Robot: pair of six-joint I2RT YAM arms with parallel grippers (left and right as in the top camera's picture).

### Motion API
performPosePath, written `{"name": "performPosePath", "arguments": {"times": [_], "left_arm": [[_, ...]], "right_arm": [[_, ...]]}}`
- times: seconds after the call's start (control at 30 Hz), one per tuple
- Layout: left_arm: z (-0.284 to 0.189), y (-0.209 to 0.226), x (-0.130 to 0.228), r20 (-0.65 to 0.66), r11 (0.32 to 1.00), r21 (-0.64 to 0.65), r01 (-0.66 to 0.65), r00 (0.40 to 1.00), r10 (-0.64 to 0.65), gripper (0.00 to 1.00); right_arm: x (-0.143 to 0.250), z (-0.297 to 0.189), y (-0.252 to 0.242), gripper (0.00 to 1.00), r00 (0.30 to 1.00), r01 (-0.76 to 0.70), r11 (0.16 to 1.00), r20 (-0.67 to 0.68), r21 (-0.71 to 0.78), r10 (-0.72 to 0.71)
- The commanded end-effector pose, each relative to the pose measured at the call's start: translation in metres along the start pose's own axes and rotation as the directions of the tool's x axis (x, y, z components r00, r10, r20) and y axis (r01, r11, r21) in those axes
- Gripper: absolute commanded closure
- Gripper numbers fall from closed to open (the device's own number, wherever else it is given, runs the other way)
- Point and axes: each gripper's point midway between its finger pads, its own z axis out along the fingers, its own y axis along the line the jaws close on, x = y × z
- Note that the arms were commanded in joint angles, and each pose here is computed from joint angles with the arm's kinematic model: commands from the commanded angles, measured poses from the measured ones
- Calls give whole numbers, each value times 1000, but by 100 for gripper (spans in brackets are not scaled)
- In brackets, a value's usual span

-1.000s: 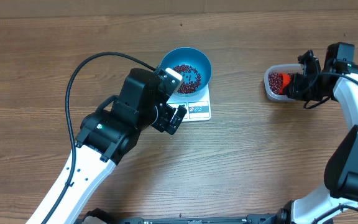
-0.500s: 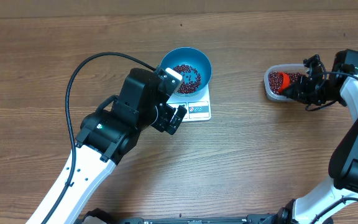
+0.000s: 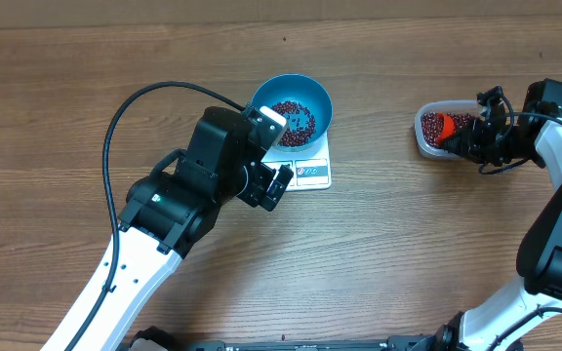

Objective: Scoop item into bowl and weigh 150g on scale
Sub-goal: 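Dip the red scoop into the beans with the right gripper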

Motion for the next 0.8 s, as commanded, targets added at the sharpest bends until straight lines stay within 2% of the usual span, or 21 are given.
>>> {"name": "performPosePath", "arguments": {"times": [0.0,0.4,0.77], "left_arm": [[2,0,2,-8,1000,6,19,1000,-19,0],[2,0,2,-8,1000,6,19,1000,-19,0],[2,0,2,-8,1000,6,19,1000,-19,0]], "right_arm": [[2,5,2,96,1000,-23,998,-3,-61,23],[-5,-25,-3,96,989,-109,967,75,-229,129],[4,-44,-6,96,977,-165,929,75,-333,200]]}}
